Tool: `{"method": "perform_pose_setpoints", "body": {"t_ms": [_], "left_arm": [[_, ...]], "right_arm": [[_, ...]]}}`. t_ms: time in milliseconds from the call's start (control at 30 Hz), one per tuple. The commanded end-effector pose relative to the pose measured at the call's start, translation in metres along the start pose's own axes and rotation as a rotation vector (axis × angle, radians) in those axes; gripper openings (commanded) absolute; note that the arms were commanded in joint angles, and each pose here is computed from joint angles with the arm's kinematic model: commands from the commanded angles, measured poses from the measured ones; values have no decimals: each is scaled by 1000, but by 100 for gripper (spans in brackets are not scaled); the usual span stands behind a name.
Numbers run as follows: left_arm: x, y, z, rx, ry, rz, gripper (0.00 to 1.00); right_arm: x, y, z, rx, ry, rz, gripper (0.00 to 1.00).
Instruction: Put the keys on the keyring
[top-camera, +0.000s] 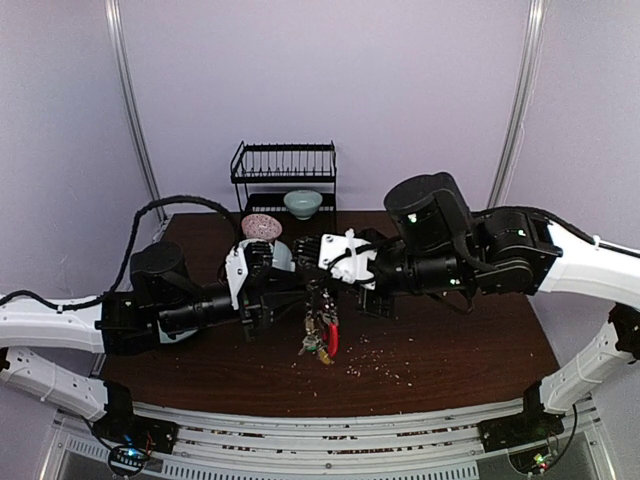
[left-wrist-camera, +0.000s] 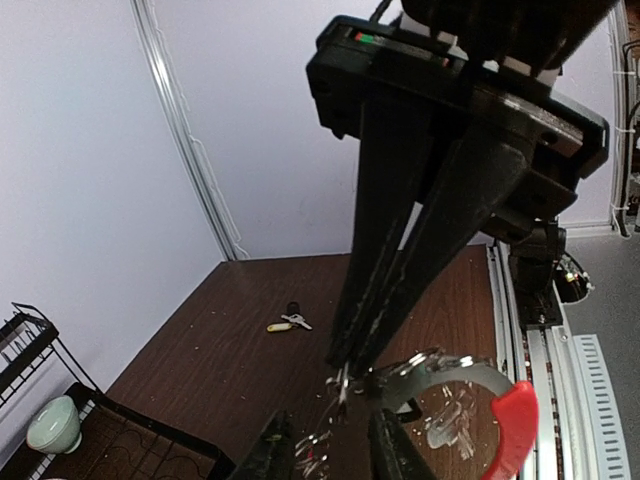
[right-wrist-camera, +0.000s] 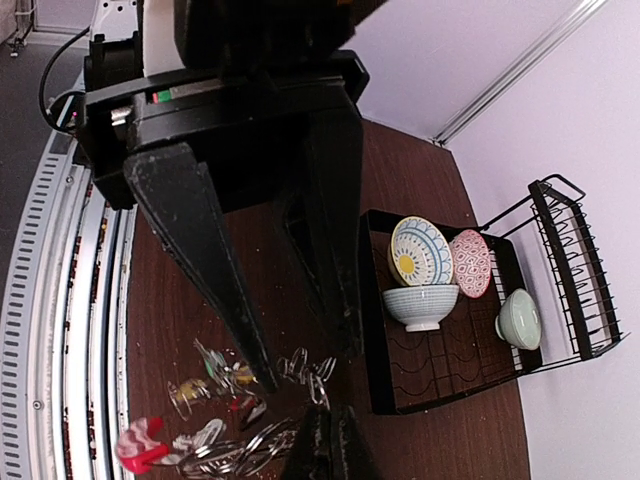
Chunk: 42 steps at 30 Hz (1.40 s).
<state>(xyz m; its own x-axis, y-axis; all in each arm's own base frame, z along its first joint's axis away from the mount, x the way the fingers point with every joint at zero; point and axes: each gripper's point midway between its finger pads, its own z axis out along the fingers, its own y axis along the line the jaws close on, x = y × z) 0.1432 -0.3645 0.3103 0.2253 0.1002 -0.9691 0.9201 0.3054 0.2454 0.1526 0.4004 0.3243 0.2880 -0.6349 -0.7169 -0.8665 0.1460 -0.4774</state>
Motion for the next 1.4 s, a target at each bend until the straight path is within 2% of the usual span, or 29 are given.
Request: {"method": "perform_pose_setpoints", "body": {"t_ms": [0, 100, 233, 367, 467, 500, 567, 600, 767, 800, 867, 900, 967, 1200, 1367], "left_arm": [[-20, -4, 5, 43, -57, 30, 25], [-19, -4, 7, 43, -53, 32, 21], [-20, -4, 9, 42, -52, 31, 10], [-20, -4, 6, 40, -59, 31, 9], [-20, -4, 5, 43, -55, 32, 16], [-20, -4, 4, 42, -56, 33, 15], [-21, -3, 2, 35, -59, 33, 2], [-22, -3, 2, 33, -61, 33, 0], [-20, 0, -3, 6, -83, 18, 0], [-21, 2, -5, -3, -92, 17, 0], [-26, 3, -11, -17, -134, 25, 0], [-26, 1, -13, -12, -146, 32, 0], [-30, -1, -17, -6, -184, 45, 0], [-37, -3, -19, 7, -215, 54, 0], [-38, -4, -22, 11, -221, 55, 0]], "right_arm": [[-16, -10, -7, 54, -22, -26, 0], [-17, -6, -7, 46, -21, -37, 0], [-16, -2, -5, 34, -13, -47, 0], [-16, -1, -7, 33, -11, -51, 0], [-14, -3, -8, 40, -3, -51, 0], [-14, -3, -8, 41, -2, -50, 0], [-14, -3, -9, 38, -6, -46, 0], [-14, -2, -9, 34, -8, -46, 0], [-17, 1, -11, 18, -31, -17, 0], [-20, 2, -13, 14, -50, 1, 2], [-23, 0, -20, 19, -95, 41, 15], [-23, 1, -20, 10, -116, 57, 18], [-25, 3, -26, -28, -187, 105, 21], [-20, 7, -24, -76, -285, 245, 30], [-22, 4, -16, -78, -320, 327, 30]]}}
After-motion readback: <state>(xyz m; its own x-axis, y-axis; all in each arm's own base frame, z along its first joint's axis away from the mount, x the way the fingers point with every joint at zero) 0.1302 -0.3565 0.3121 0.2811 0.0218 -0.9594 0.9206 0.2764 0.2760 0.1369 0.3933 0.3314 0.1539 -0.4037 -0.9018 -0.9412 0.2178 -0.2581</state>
